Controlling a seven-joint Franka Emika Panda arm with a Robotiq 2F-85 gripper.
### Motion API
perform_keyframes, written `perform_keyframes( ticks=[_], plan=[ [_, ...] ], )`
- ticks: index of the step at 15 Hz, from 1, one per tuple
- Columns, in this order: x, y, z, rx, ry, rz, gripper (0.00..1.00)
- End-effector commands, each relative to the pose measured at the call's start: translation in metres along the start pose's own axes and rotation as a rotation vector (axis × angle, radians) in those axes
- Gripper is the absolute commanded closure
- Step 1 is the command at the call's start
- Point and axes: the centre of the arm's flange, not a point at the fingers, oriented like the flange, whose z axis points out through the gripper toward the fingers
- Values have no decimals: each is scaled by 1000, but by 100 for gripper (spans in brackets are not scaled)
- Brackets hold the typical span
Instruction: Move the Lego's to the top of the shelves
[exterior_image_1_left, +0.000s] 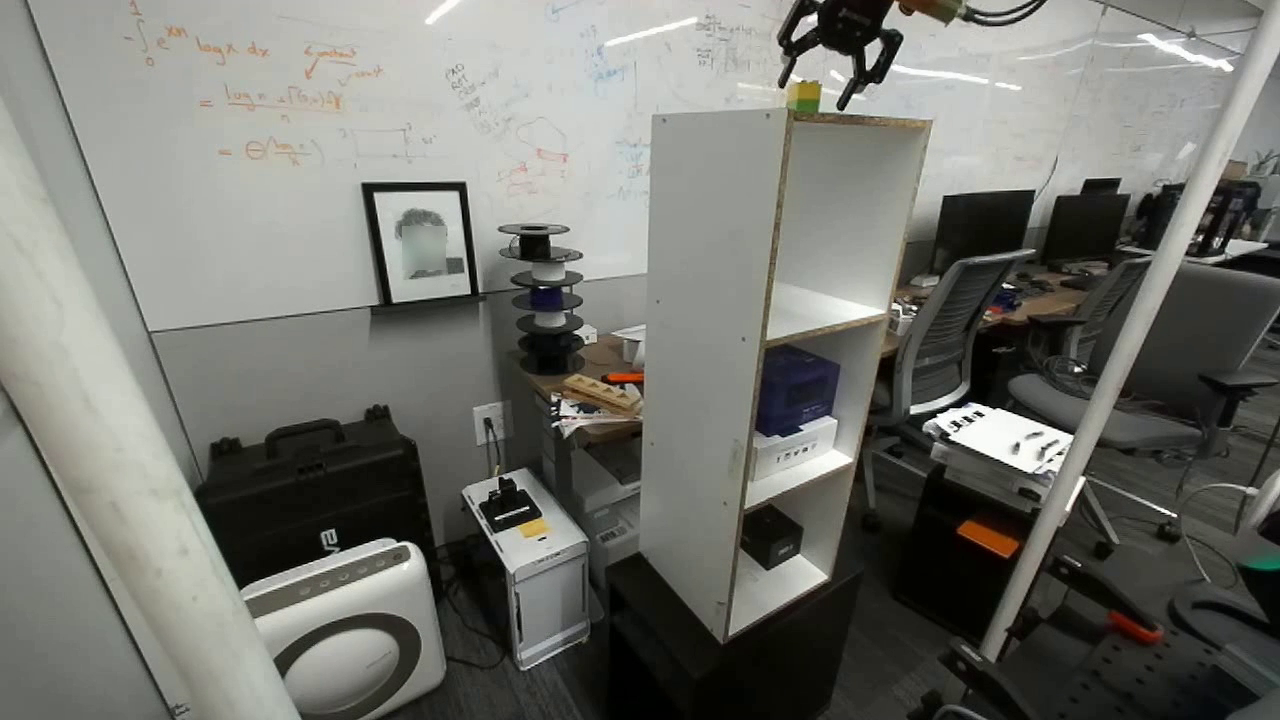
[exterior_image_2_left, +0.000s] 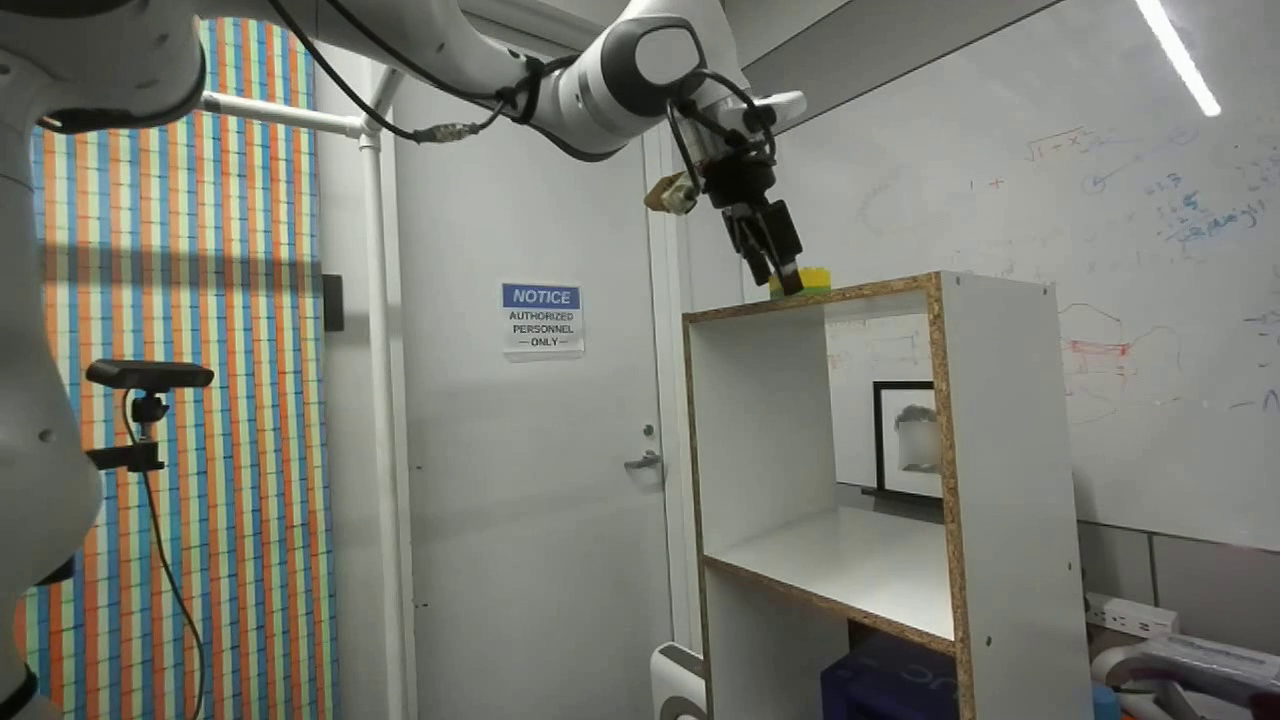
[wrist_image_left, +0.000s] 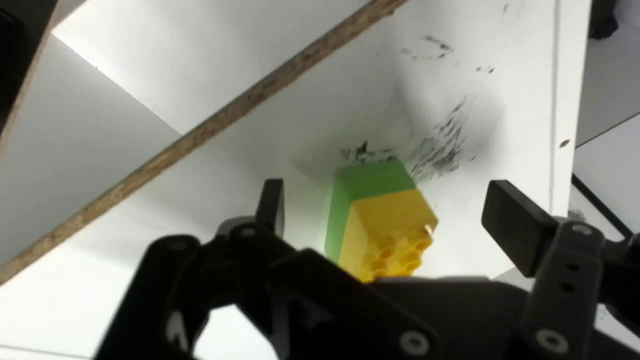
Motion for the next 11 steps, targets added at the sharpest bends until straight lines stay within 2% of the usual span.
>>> perform_keyframes(
  ticks=[1,3,6,9,10,11],
  plan=[
    [-32,-9,-43,26,-114,-57,0],
    [-65,-8,-55,18,-209,-107,0],
    [-110,4,-61,-35,-418,-153,0],
    [-153,27,-35,-119,-623,-152,0],
    [-127,12,-42,-109,-543,-145,0],
    [-137,18,-35,-127,-588,-146,0]
  ],
)
